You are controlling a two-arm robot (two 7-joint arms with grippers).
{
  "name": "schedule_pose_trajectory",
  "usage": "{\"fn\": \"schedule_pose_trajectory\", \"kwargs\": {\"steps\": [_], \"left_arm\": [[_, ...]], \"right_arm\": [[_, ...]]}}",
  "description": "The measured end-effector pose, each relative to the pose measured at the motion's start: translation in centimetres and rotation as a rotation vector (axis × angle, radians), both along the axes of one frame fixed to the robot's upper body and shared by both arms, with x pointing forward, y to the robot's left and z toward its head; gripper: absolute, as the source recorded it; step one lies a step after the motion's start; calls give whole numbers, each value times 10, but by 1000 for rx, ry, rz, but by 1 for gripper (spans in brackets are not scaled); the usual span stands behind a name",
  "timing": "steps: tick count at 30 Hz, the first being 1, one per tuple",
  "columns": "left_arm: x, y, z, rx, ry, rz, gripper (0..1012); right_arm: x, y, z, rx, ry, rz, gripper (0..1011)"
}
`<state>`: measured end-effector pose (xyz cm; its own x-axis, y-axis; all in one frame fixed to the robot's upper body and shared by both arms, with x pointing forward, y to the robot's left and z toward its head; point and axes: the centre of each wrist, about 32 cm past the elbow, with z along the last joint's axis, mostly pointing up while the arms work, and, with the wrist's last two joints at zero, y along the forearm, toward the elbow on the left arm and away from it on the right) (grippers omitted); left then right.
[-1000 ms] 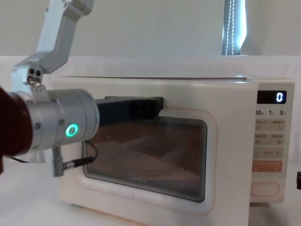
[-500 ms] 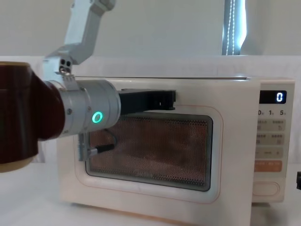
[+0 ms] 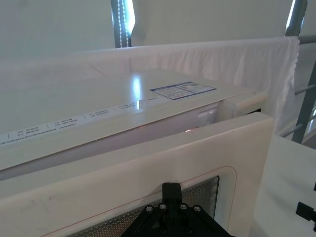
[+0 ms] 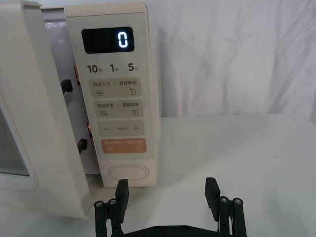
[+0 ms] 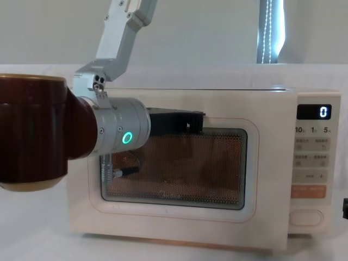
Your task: Press the button to open the microwave door with one hand; close the microwave door with the other hand.
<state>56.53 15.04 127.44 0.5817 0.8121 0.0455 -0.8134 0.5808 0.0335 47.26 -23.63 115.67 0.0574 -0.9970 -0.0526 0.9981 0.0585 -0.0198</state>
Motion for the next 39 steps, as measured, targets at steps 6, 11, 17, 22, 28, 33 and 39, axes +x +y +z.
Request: {"fn": "schedule_pose_trajectory", "kwargs": {"steps": [6,11,17,22,28,33,39], "left_arm": [[4,-3,1,7,-2,9,0],[9,-7,2,13,-11,18,0],[13,-12,4,14,-18,34,0],[16,-13,3,13,-17,44,0],[17,-14,3,13,-14,52,0],[17,-15,3,10,-13,58,0],[18,-16,4,7,-11,65,0]], "right_arm": [[0,0,0,0,0,0,1002],[0,0,0,0,0,0,1002],[0,0,0,0,0,0,1002],[0,0,0,0,0,0,1002],[0,0,0,0,0,0,1002],[0,0,0,0,0,0,1002],[0,0,0,0,0,0,1002]]}}
